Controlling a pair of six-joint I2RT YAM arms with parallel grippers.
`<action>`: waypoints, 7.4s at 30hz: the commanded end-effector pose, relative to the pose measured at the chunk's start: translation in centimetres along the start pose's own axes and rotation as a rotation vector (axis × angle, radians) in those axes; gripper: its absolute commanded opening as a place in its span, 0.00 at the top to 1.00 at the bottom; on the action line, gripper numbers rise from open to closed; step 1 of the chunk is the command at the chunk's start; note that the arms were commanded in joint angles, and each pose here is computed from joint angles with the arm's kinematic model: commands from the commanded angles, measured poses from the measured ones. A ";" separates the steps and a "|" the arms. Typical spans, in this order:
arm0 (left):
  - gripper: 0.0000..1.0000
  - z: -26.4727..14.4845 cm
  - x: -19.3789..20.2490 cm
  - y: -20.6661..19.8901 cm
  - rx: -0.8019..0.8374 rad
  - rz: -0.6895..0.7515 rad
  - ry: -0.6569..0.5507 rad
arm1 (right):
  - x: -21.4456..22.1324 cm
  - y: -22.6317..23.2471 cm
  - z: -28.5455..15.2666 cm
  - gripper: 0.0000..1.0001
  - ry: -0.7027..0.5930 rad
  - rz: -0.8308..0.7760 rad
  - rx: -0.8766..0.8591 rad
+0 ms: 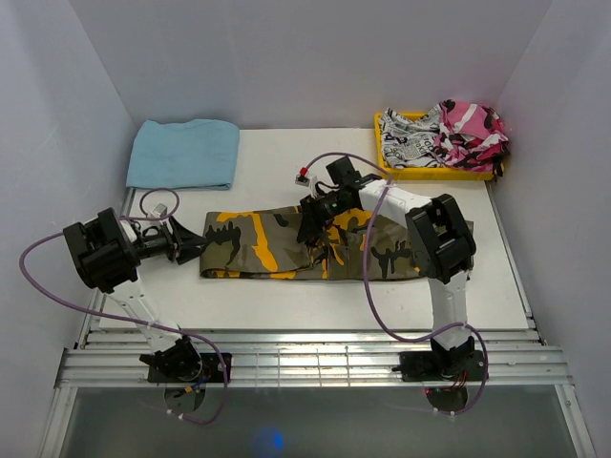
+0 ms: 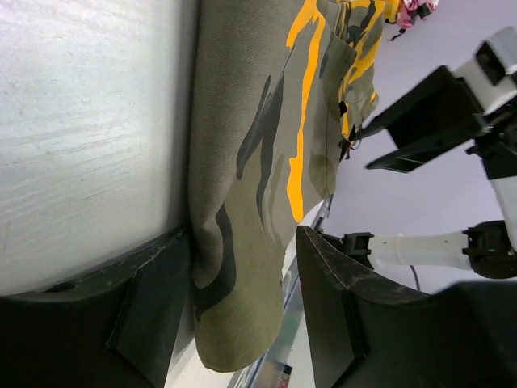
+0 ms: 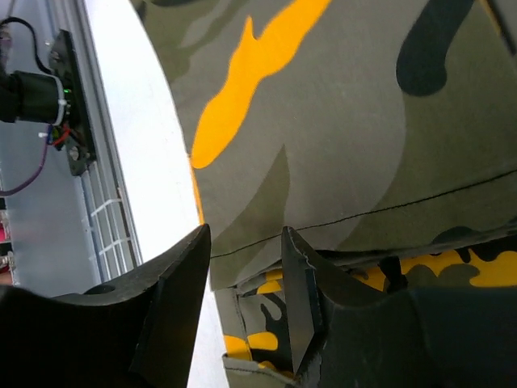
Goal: Fold and stack the trousers
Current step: Fold the trousers
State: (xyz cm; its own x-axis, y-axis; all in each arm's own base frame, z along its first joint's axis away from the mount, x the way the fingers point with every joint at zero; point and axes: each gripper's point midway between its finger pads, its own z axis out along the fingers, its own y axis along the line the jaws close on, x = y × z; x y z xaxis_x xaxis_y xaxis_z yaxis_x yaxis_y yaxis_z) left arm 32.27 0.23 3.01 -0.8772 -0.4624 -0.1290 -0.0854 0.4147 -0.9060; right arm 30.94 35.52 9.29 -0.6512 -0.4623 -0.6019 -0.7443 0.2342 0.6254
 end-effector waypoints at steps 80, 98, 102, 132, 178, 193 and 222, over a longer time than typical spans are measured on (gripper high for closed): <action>1.00 24.7 14.3 -35.2 -0.060 0.578 0.099 | 16.4 -10.9 -21.4 0.92 -0.257 0.630 0.296; 1.00 33.5 21.7 -35.4 -0.009 0.622 0.162 | 17.3 -10.3 -20.3 0.92 -0.251 0.639 0.249; 1.00 34.4 23.0 -36.2 0.013 0.633 0.170 | 17.2 -10.4 -20.3 0.92 -0.254 0.636 0.248; 0.47 37.4 25.2 -36.5 0.067 0.646 0.208 | 16.2 -9.9 -25.4 0.55 -0.244 0.589 0.367; 0.40 15.9 14.1 -13.9 0.167 0.274 0.437 | 18.0 -6.7 -18.4 0.28 0.039 0.501 0.187; 0.28 19.4 2.4 -27.9 0.298 0.642 0.132 | 1.5 -8.0 -24.7 0.07 -0.311 0.255 0.238; 0.02 4.4 -0.9 -21.0 -0.056 0.384 -0.201 | -5.1 1.6 -13.1 0.13 -0.055 -0.417 0.575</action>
State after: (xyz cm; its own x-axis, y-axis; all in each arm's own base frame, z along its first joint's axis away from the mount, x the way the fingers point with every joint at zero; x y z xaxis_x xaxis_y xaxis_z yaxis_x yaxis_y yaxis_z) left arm 39.67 -13.83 24.54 -0.6720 -0.3680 -0.6427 0.3861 0.5665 -0.7280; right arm 35.90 24.82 25.04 -0.2879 -0.4407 -0.8502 -0.8848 0.4620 0.0601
